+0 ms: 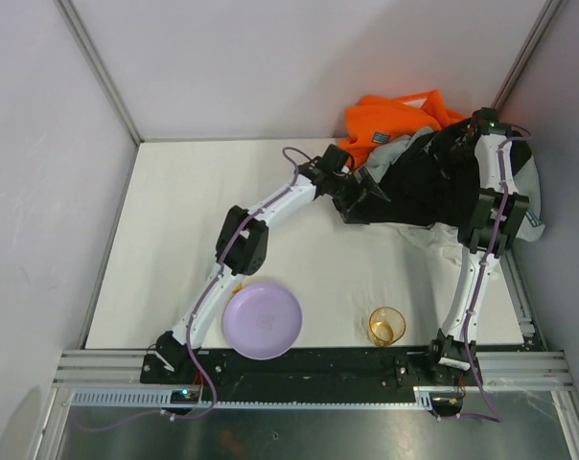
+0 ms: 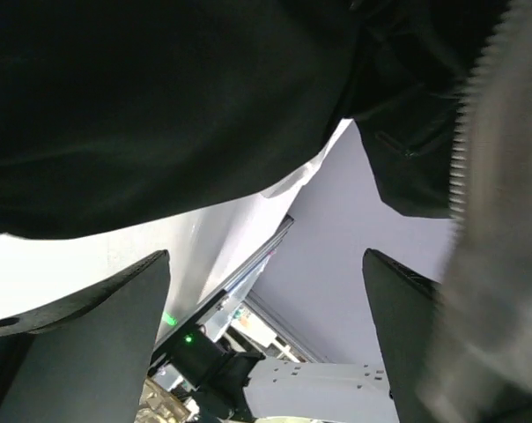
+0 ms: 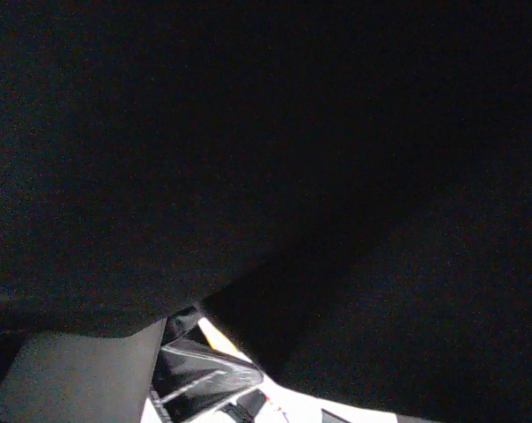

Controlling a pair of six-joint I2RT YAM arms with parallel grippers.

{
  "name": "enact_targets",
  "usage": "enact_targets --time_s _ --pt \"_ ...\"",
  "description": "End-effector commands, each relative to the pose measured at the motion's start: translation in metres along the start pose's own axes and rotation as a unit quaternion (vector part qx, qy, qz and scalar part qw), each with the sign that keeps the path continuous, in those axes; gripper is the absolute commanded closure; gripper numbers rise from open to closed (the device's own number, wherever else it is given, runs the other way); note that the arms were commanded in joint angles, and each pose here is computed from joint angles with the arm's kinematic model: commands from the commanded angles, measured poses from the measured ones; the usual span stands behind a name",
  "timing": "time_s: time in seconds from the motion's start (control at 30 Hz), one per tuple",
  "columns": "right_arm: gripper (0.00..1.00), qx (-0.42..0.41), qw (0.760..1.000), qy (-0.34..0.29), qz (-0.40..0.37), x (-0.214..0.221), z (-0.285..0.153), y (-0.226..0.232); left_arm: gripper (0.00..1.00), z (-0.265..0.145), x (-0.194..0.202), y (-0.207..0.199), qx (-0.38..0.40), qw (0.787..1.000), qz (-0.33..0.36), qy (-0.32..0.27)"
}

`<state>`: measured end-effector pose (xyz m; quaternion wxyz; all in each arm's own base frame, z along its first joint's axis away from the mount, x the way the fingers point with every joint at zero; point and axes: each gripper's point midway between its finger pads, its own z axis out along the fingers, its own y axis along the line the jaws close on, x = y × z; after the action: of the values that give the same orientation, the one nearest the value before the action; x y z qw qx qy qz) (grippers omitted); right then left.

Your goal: Pick out a specific cloth from the pile

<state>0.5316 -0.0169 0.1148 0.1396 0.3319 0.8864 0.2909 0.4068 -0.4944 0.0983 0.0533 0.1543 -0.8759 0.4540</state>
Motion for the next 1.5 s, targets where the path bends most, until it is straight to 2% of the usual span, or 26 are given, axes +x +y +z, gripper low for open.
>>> enact_targets --time_s 0.0,0.27,0.63,0.77,0.93,1.07,1.1,1.2,1.47 --pt "0.09 -0.079 0.993 -0.075 -0.039 -0.043 -0.016 0.029 0.07 0.029 0.033 -0.027 0.022 0.999 -0.047 0.008" --pt "0.09 -0.087 0.993 -0.068 -0.039 -0.040 -0.022 0.027 0.19 0.085 0.055 -0.012 0.013 0.998 -0.061 -0.014" --pt "0.08 -0.090 0.993 -0.067 -0.041 -0.034 -0.034 0.024 0.36 0.133 0.050 0.000 0.038 0.993 -0.096 -0.054" --pt "0.08 -0.093 0.993 -0.063 -0.043 -0.032 -0.034 0.025 0.47 0.141 0.040 -0.001 0.053 0.991 -0.101 -0.073" --pt "0.08 -0.093 0.993 -0.059 -0.044 -0.029 -0.034 0.024 0.62 0.133 0.023 -0.024 0.093 0.988 -0.046 -0.112" --pt "0.08 -0.094 0.993 -0.057 -0.042 -0.029 -0.033 0.024 0.92 0.118 0.016 -0.040 0.106 0.986 0.006 -0.132" --pt "0.08 -0.097 0.993 -0.056 -0.041 -0.029 -0.034 0.024 0.96 0.113 0.015 -0.044 0.107 0.985 0.021 -0.137" --pt "0.09 -0.111 0.992 -0.055 -0.029 -0.032 -0.038 0.027 0.99 0.095 0.012 -0.052 0.103 0.981 0.069 -0.152" --pt "0.08 -0.137 0.988 -0.065 -0.014 -0.042 -0.061 0.030 0.99 0.040 0.013 -0.072 0.091 0.959 0.214 -0.163"
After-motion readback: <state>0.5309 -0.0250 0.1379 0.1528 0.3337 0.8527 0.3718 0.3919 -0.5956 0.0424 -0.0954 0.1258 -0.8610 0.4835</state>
